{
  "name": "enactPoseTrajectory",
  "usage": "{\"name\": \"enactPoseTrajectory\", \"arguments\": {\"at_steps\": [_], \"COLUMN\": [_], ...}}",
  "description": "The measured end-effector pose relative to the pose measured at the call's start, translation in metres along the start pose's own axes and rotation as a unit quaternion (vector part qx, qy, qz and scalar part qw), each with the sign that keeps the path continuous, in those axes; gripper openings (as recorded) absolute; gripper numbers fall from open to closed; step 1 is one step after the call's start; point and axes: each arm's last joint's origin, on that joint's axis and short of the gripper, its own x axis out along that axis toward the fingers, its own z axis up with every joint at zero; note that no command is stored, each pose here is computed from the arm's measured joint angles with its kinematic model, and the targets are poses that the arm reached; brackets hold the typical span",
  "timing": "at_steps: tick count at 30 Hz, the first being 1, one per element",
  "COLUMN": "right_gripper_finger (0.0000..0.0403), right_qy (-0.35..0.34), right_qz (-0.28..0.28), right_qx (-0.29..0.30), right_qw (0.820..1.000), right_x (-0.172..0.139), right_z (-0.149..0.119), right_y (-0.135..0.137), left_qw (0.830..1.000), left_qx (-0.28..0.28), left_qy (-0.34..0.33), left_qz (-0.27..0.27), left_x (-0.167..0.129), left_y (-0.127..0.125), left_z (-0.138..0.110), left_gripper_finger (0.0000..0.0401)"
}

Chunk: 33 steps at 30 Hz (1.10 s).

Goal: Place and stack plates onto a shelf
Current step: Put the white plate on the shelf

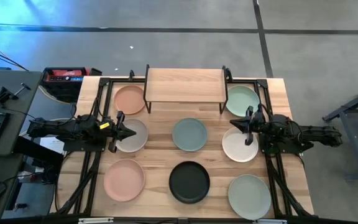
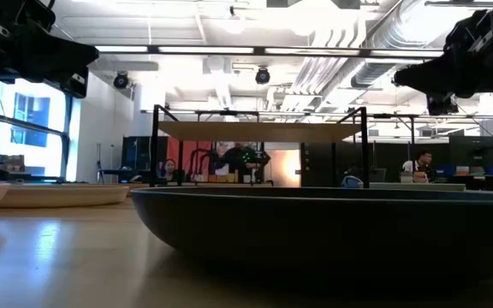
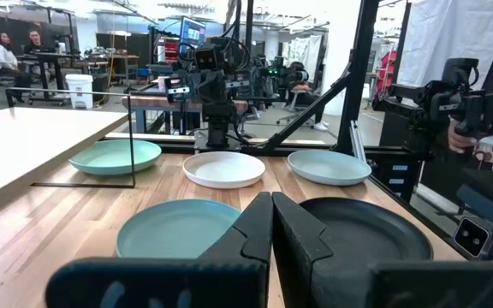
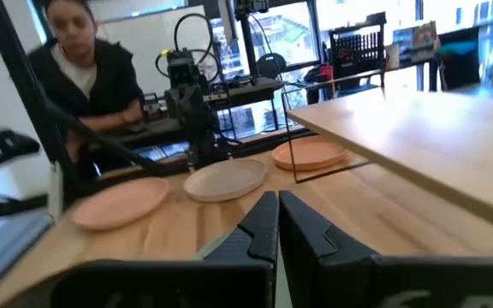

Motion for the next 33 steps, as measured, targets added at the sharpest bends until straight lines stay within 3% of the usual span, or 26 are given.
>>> {"name": "enactPoseTrajectory", "arguments": {"at_steps": [5,11,15,27,33], "right_gripper_finger": [0.0,0.0,0.0,0.0,0.0], "right_qy": [-0.011,-0.106,-0.139,-0.152,-0.178], "right_qz": [0.003,-0.001,0.007,0.007,0.003], "right_qx": [0.077,0.158,0.178,0.127,0.062], "right_qw": [0.997,0.982,0.974,0.98,0.982], "right_x": [0.0,-0.002,-0.004,-0.004,-0.01], "right_z": [0.002,0.019,0.026,0.029,0.058], "right_y": [0.0,0.002,0.002,0.003,0.008], "left_qw": [1.0,1.0,1.0,1.0,1.0], "left_qx": [0.0,0.0,0.0,0.0,0.0], "left_qy": [0.0,0.0,0.0,0.0,0.0], "left_qz": [0.0,0.0,0.0,0.0,0.0], "left_x": [0.0,0.0,0.0,0.0,0.0], "left_y": [0.0,0.0,0.0,0.0,0.0], "left_z": [0.0,0.0,0.0,0.0,0.0], "left_gripper_finger": [0.0,0.0,0.0,0.0,0.0]}}
